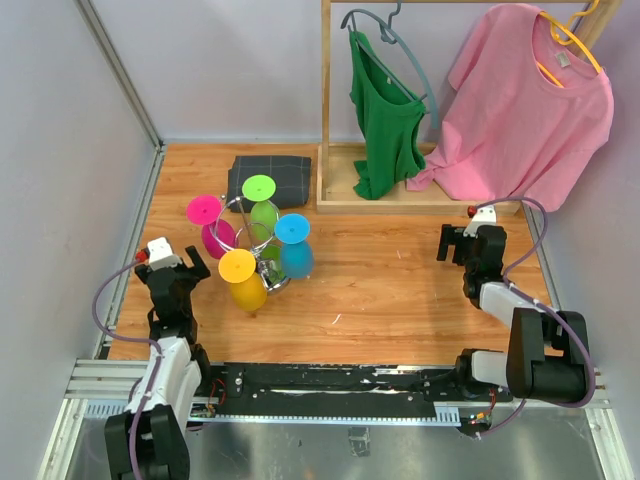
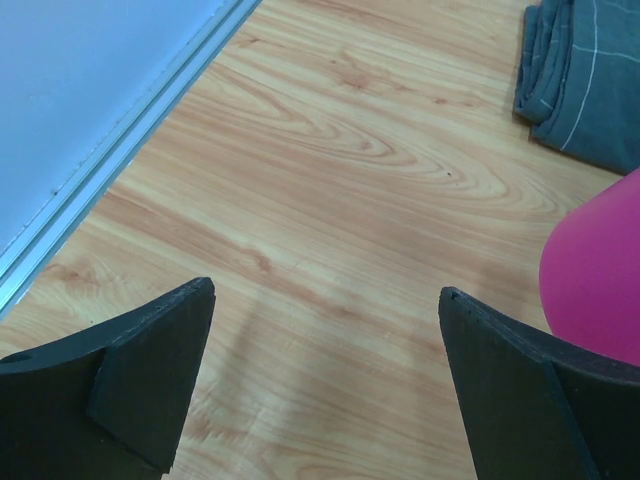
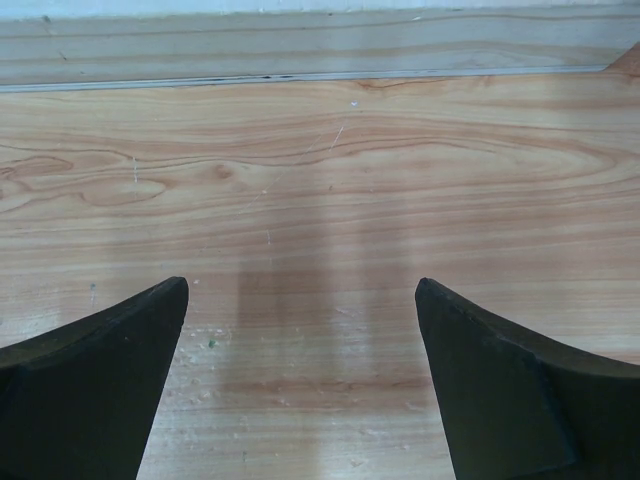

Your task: Take the wine glass off the wine glass rack

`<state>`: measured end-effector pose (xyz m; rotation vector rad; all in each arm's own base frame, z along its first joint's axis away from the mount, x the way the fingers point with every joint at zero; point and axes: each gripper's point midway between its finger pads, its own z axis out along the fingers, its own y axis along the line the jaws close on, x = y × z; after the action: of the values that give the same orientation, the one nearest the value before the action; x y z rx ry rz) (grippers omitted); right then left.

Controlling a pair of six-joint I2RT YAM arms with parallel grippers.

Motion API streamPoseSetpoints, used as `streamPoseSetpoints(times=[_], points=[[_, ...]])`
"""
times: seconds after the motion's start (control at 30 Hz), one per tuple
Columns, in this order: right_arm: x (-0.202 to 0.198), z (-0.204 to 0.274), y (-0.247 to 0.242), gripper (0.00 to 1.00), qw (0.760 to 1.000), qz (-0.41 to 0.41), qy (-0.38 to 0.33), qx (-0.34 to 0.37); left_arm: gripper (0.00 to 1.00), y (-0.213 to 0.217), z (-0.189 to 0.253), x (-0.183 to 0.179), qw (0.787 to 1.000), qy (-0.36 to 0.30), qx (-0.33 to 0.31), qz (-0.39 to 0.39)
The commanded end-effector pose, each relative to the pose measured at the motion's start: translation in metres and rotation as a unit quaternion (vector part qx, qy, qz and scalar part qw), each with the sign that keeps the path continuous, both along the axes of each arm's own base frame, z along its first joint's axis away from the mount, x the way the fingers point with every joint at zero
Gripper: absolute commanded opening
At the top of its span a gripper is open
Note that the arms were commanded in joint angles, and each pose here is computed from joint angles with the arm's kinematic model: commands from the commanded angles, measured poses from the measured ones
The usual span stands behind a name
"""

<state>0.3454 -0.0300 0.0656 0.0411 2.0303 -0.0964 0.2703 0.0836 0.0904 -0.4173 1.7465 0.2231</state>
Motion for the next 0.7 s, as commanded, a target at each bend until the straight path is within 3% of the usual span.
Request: streamPoseSetpoints(times=[0.0,0.23,0.43,0.67], points=[[0.007,0.010,-0.005,0.98,1.000,0.003,-0.007,-0.008,0.99,0.004,0.014,0.001,1.000,-0.024,0.003,0.015],[0.001,0.018,-0.004,0.98,1.000,0.008,0.000,-0.013,0.99,0.019,0.026,-0.003,0.998,-0.017,-0.007,0.066],[-0.009,0.029,-0.004,0.98,1.000,0.008,0.004,-0.015,0.97,0.029,0.020,-0.003,0.988,0.041,-0.087,0.119],[-0.024,0.037,-0.004,0.98,1.000,0.011,0.003,-0.024,0.99,0.034,0.050,-0.005,0.988,0.030,-0.077,0.130]])
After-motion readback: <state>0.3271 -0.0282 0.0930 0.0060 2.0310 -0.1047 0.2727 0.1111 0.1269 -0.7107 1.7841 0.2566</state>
